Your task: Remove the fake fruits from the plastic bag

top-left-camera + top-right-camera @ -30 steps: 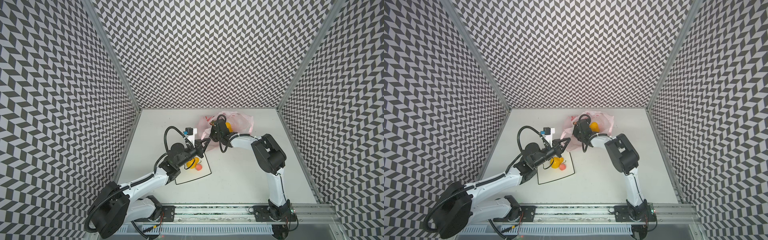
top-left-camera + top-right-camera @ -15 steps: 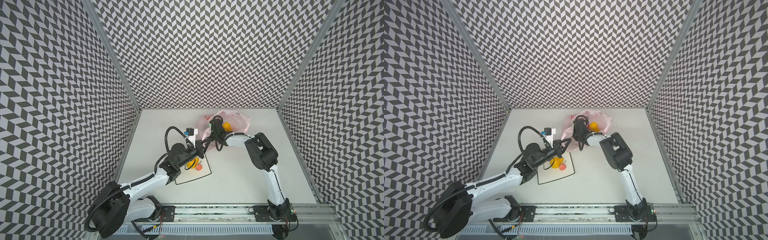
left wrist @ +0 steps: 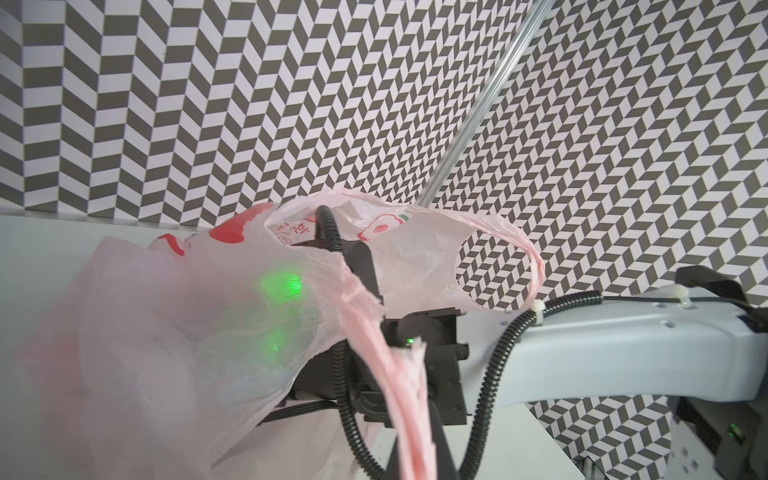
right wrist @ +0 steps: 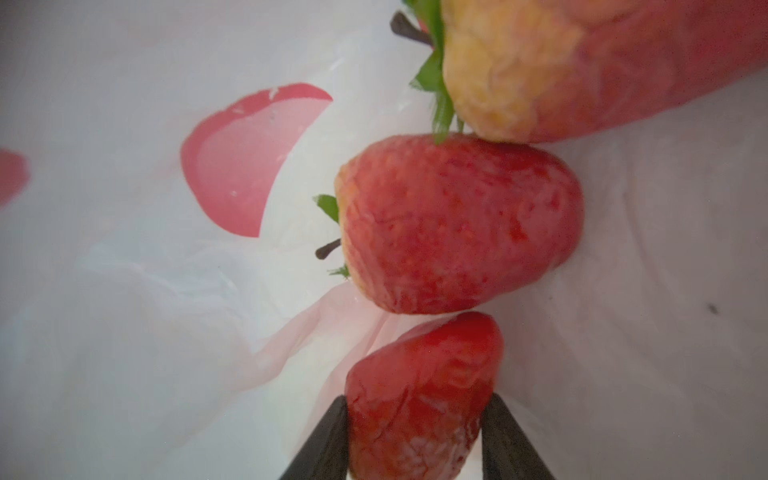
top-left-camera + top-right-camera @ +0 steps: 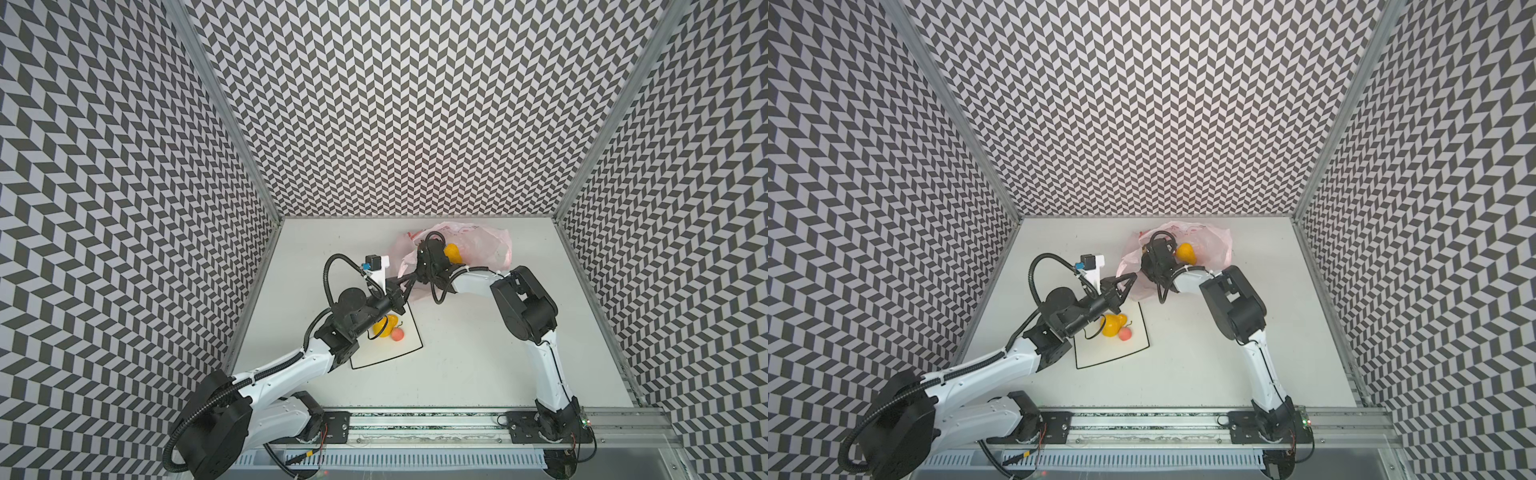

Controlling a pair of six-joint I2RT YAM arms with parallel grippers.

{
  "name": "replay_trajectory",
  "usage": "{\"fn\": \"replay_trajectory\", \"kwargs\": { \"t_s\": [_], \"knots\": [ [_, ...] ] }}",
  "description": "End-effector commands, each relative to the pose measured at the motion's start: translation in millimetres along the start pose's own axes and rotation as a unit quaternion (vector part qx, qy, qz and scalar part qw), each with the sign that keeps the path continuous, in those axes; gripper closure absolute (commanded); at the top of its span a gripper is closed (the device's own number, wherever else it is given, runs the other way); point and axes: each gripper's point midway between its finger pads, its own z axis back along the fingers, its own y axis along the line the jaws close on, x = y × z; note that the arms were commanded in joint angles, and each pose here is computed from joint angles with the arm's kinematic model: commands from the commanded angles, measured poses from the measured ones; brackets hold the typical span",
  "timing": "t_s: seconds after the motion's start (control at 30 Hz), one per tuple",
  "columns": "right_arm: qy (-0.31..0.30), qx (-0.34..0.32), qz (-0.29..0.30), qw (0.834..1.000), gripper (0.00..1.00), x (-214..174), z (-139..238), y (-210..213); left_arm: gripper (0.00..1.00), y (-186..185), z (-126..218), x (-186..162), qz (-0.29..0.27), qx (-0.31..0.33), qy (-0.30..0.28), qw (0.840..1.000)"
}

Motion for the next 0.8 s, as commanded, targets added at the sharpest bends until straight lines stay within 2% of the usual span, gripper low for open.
{"fn": "replay_trajectory", "kwargs": {
  "t_s": [0.0, 0.3, 0.47, 0.77],
  "knots": [
    [-0.026, 0.036, 0.03, 0.999, 0.62, 17, 31, 31, 1.0, 12, 5, 4, 0.0, 0.027, -0.011, 1.0],
    [-0.026, 0.03, 0.115, 0.993, 0.63, 10, 83, 16, 1.0, 20, 9, 3, -0.003, 0.037, -0.016, 0.999],
    [-0.037, 0.022, 0.175, 0.984, 0.63, 11, 117, 9, 1.0, 25, 12, 0, -0.002, 0.042, -0.014, 0.999],
    [-0.041, 0.044, 0.244, 0.968, 0.63, 8, 175, 17, 1.0, 31, 13, -2, 0.002, 0.047, -0.016, 0.999]
  ]
}}
